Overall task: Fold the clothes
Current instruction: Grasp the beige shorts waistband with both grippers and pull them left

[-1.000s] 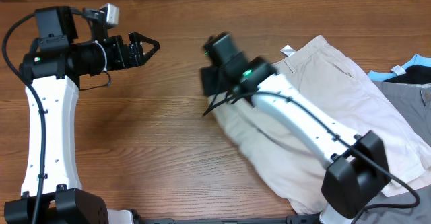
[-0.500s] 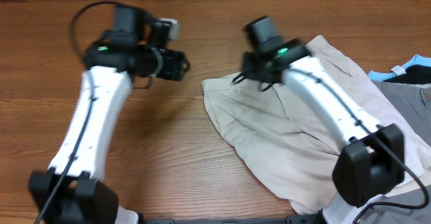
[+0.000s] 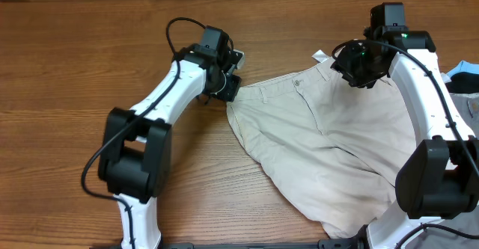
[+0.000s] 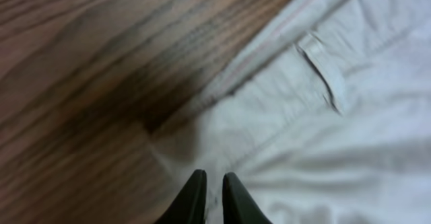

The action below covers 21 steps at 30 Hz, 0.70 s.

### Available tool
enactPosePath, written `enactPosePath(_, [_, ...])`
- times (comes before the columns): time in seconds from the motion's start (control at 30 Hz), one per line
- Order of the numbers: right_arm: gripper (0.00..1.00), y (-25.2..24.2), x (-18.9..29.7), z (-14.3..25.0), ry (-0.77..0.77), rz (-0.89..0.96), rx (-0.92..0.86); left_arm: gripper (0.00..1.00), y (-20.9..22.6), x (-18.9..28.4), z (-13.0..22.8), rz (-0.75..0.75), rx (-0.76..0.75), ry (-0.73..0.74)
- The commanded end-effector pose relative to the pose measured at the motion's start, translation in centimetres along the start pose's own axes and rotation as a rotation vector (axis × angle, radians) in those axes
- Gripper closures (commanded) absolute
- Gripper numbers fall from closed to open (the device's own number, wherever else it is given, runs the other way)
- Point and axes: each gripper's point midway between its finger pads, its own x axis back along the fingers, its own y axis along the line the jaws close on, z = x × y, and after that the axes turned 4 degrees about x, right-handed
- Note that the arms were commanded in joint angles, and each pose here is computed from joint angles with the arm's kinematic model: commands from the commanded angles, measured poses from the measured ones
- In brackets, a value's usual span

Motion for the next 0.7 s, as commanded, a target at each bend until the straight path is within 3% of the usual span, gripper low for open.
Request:
enactPosePath(0.0, [0.58,1.7,2.2,-0.4,-0.038,-0.059,0.061,0.89,-0.1,-2.4,0.7,-0.016,-0.009,0.045])
enactPosePath(0.03, [0.58,1.7,2.2,-0.3,-0.036,-0.058,0.065,0.86,-0.2,-2.9,1.1,-0.019,-0.010,0.062])
enactPosePath(0.13, [0.58,1.5,2.2,-0.4,-0.039,-0.050,0.088,0.54,0.6,-3.2,1.4,-0.073,-0.015,0.074])
enactPosePath(0.2, [0.58,1.4,2.2,-0.5,-0.044,-0.044,0.089,0.43,1.2,-3.1,1.3,-0.110,-0.017,0.069])
enactPosePath(0.37, [0.58,1.5,2.2,-0.5,-0.046,-0.044,0.105,0.41,1.4,-2.5,1.5,-0.122,-0.012,0.078])
enactPosePath(0.43, [0.58,1.4,2.2,-0.6,-0.048,-0.043,0.108,0.32,1.5,-1.7,1.3,-0.128,0.000,0.069])
enactPosePath(0.53, [0.58,1.4,2.2,-0.6,-0.050,-0.037,0.108,0.30,2.4,-0.1,1.0,-0.142,0.064,0.049])
enactPosePath(0.67, [0.58,1.3,2.2,-0.6,-0.052,-0.035,0.108,0.27,2.6,1.5,0.2,-0.046,0.141,0.011])
